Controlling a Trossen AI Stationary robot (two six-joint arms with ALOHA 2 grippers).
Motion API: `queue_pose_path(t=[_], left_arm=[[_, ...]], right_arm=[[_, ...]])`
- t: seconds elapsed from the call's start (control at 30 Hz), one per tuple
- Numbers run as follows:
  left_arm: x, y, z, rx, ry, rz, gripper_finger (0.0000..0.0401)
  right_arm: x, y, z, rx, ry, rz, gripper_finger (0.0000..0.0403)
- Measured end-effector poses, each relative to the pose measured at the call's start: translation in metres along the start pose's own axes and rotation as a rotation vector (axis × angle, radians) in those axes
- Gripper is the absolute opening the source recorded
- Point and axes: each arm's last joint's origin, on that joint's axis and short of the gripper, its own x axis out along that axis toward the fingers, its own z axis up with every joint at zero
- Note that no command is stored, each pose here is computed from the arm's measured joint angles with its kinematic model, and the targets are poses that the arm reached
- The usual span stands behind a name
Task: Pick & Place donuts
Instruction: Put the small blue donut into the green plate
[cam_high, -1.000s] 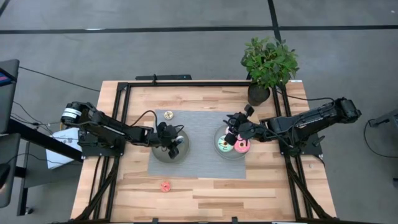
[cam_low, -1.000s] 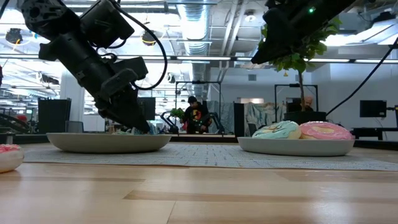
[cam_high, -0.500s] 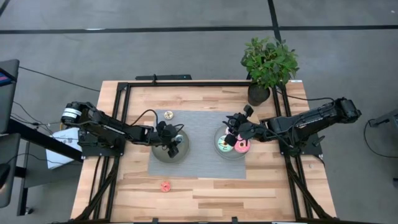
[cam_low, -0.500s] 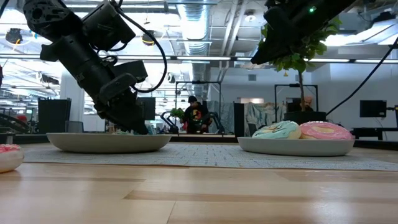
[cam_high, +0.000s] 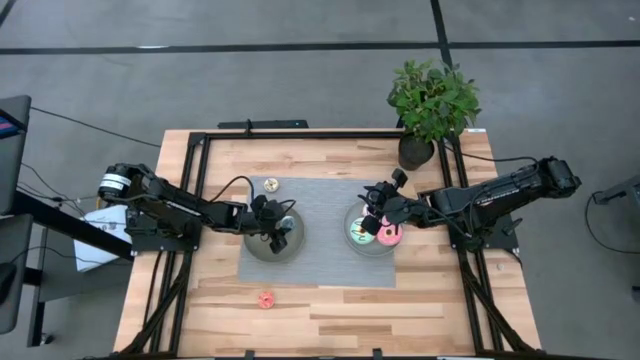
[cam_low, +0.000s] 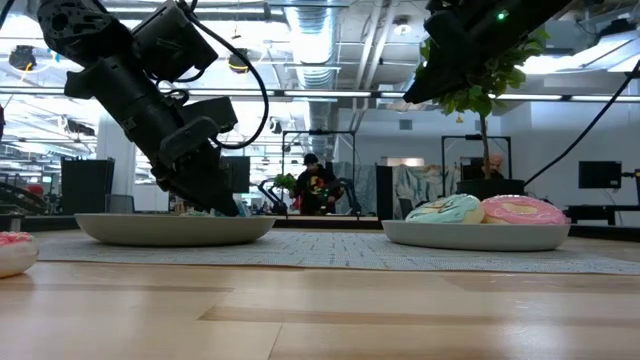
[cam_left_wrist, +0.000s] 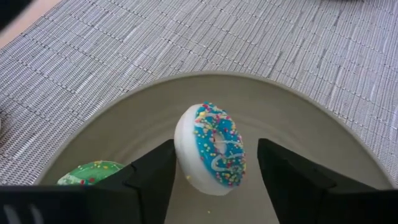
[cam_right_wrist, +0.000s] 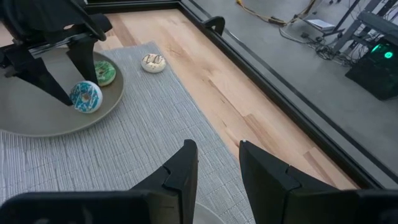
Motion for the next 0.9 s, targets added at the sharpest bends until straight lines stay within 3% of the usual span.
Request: queue_pose_path(t=[0.3, 0.9], left_arm=[[0.0, 0.0, 0.0, 0.0, 0.0, 0.0, 0.0246], [0.0, 0.0001, 0.0002, 0.083, -0.004, 0.006, 0.0248]], right_arm=[[0.0, -0.0001, 0.0, 0.0, 0.0, 0.0, 0.0109], [0.0, 0.0004, 0.0013, 0.01, -0.01, 0.005, 0.0109]])
